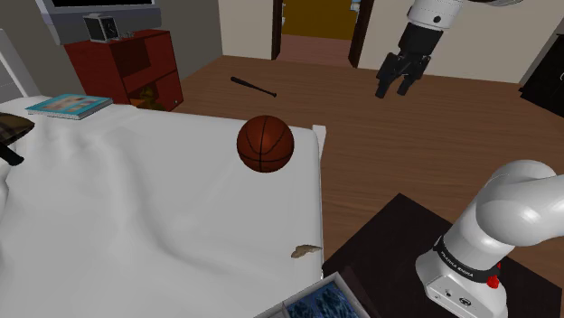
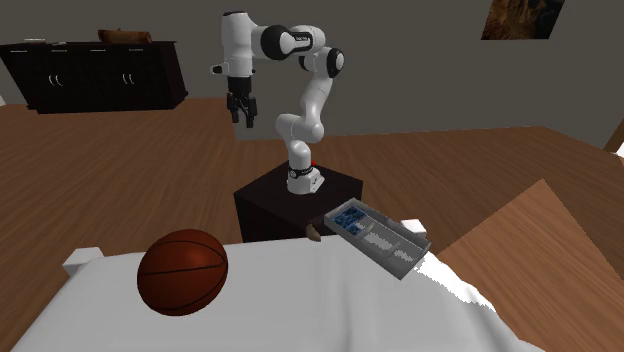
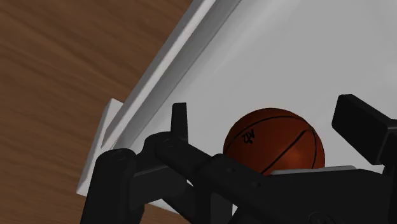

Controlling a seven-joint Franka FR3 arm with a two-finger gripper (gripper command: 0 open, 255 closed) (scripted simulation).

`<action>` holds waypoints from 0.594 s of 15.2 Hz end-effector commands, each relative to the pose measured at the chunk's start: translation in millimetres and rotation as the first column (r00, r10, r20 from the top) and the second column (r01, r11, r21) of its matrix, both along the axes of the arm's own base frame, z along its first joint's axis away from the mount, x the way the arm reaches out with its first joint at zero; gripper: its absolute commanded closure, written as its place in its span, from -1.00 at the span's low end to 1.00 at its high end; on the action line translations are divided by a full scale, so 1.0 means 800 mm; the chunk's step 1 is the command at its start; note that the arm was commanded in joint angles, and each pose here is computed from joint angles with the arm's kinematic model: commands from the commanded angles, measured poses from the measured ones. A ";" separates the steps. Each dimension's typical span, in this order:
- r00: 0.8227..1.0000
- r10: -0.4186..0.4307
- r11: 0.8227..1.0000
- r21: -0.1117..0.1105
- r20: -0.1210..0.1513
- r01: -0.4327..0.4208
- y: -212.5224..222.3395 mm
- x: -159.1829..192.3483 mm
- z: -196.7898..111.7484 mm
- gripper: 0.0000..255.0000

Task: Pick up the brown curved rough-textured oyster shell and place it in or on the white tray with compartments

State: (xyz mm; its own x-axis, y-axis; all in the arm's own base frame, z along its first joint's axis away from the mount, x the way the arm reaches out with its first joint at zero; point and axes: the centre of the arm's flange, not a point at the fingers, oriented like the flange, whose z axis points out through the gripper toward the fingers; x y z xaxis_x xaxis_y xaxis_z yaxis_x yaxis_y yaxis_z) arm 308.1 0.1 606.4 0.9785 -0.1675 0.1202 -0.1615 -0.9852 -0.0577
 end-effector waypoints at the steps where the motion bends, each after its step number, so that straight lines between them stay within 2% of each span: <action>1: 1.000 0.000 1.000 0.000 0.000 0.000 0.000 0.000 0.000 -1.00; 5: 0.989 0.148 0.989 0.001 -0.017 -0.148 0.032 0.028 -0.050 -1.00; 9: 0.956 0.293 0.956 0.004 -0.034 -0.293 0.067 0.051 -0.101 -1.00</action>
State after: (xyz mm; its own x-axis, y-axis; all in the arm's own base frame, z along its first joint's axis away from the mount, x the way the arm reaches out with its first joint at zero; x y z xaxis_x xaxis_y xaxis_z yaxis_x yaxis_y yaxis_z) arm 339.9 48.7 534.6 0.9921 0.0880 0.0897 0.0932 -0.9941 -0.0552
